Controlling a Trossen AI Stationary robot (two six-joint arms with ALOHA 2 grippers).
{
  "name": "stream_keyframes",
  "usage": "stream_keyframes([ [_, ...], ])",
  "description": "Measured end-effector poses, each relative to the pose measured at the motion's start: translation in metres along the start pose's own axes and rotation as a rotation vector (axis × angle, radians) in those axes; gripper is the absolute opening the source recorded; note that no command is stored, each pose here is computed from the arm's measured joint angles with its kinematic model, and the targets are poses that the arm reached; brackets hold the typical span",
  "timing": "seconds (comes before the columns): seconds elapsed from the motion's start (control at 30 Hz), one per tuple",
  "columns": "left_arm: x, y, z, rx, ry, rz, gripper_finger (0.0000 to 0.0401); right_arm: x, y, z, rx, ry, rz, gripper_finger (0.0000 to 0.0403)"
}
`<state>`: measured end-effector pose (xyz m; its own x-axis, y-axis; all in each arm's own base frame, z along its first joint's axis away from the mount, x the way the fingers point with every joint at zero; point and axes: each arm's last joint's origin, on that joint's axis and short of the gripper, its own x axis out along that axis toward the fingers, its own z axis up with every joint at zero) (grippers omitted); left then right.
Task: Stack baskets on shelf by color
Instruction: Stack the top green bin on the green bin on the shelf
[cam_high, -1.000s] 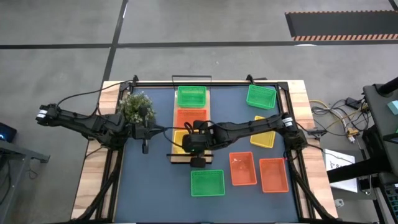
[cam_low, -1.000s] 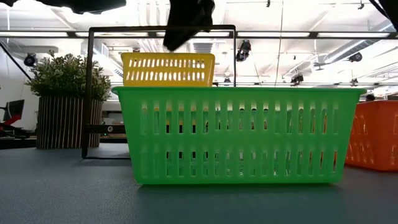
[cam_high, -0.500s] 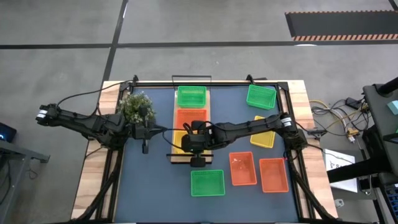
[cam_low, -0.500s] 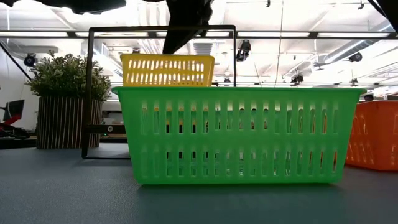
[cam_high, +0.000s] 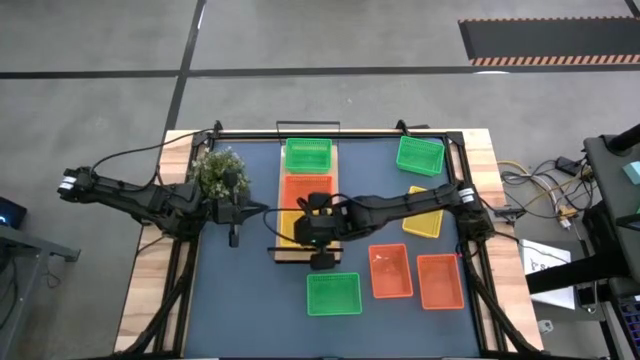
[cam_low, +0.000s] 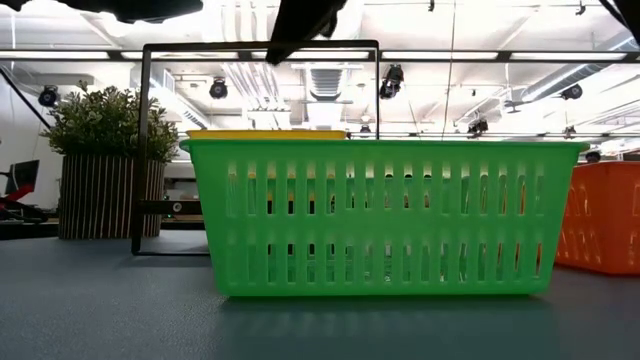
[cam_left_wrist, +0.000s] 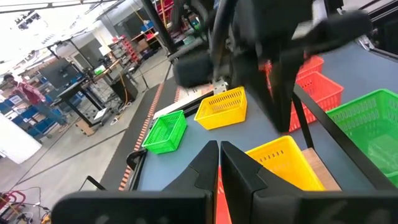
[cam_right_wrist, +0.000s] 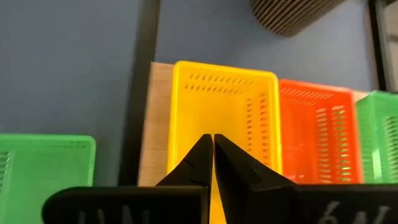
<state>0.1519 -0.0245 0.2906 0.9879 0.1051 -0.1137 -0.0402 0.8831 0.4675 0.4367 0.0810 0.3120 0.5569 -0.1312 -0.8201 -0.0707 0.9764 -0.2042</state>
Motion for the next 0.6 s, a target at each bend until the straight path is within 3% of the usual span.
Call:
stream_keyframes([
  [0.23, 0.005, -0.001, 0.001, -0.004, -0.012, 0.005, 0.0002, -0.034, 0.000, -0.006, -0.063, -0.064, -0.043, 0.0008],
  [0.47, 0.013, -0.003, 0.004, -0.014, -0.039, 0.018, 0.0002, -0.026, 0.006, -0.035, -0.065, -0.130, -0.043, 0.0008],
  [0.6, 0.017, -0.003, 0.007, -0.016, -0.043, 0.020, 0.0002, -0.026, 0.011, -0.055, -0.038, -0.228, -0.103, 0.0008],
])
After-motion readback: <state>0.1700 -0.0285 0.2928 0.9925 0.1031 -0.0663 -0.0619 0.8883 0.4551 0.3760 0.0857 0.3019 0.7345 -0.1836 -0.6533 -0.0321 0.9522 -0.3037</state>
